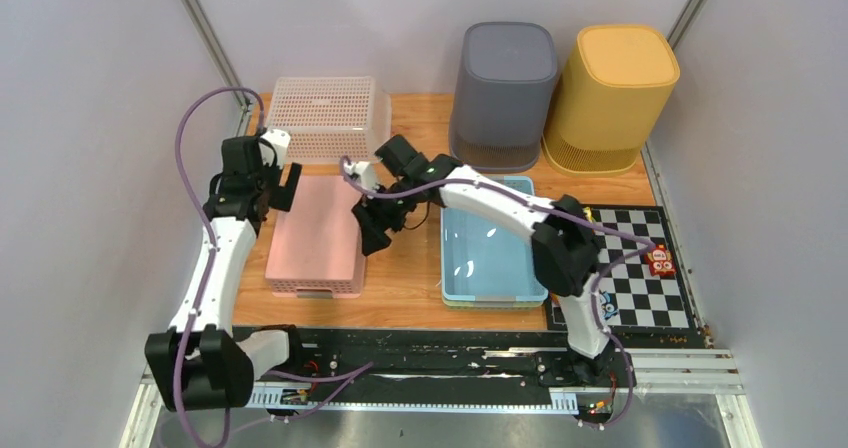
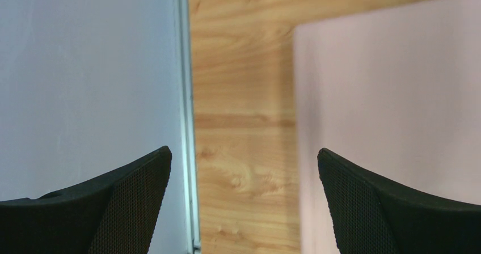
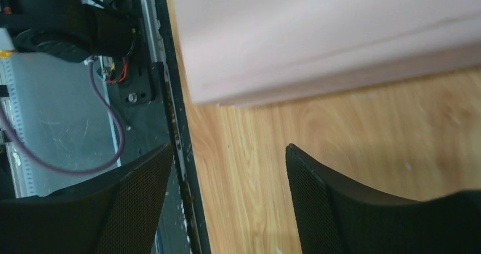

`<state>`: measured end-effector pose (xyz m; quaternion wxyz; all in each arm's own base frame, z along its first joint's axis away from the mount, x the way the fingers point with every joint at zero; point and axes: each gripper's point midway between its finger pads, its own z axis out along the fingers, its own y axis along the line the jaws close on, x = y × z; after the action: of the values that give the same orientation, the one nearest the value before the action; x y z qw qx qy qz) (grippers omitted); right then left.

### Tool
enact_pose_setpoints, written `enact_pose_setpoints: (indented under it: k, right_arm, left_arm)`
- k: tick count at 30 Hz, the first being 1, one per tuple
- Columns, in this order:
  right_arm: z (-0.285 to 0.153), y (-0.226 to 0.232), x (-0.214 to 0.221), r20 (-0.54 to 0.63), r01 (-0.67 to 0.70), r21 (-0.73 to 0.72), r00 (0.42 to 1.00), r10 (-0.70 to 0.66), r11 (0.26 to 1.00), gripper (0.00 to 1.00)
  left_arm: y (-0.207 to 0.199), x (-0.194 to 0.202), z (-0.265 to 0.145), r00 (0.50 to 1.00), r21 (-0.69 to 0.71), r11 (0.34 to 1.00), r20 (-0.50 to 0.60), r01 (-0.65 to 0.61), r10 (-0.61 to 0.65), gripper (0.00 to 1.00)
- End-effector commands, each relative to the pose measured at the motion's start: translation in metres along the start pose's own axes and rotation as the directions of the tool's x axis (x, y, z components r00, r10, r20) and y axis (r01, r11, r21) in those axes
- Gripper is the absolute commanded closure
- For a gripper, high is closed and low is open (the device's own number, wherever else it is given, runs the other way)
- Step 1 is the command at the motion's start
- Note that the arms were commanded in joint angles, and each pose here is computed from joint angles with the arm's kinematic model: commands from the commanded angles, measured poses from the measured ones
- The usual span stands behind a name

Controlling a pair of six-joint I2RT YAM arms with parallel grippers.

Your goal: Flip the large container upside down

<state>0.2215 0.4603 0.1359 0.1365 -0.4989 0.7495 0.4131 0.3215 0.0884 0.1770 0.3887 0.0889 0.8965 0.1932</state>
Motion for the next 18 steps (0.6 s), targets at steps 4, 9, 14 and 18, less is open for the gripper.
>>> enact_pose_setpoints:
  k: [4, 9, 14, 18]
  right_arm:
    - [-0.114, 0.004, -0.005, 0.144, 0.121, 0.09, 0.981, -0.134, 0.988, 0.24]
    - [-0.171, -0.007, 0.014, 0.21, 0.119, 0.176, 0.965, -0.155, 0.977, 0.23]
    - [-0.205, -0.011, 0.031, 0.262, 0.107, 0.213, 0.951, -0.163, 0.971, 0.23]
    - [-0.214, -0.01, 0.037, 0.292, 0.103, 0.207, 0.943, -0.162, 0.973, 0.23]
  left_arm:
    - [-0.099, -0.048, -0.056, 0.981, 0.302, 0.941, 0.163, -0.15, 0.105, 0.0]
    - [-0.155, -0.041, -0.067, 0.943, 0.388, 0.862, 0.196, -0.326, 0.269, 0.0]
    - [-0.186, -0.02, -0.06, 0.882, 0.384, 0.795, 0.176, -0.47, 0.436, 0.0]
    - [-0.203, -0.005, -0.052, 0.869, 0.433, 0.76, 0.142, -0.484, 0.473, 0.0]
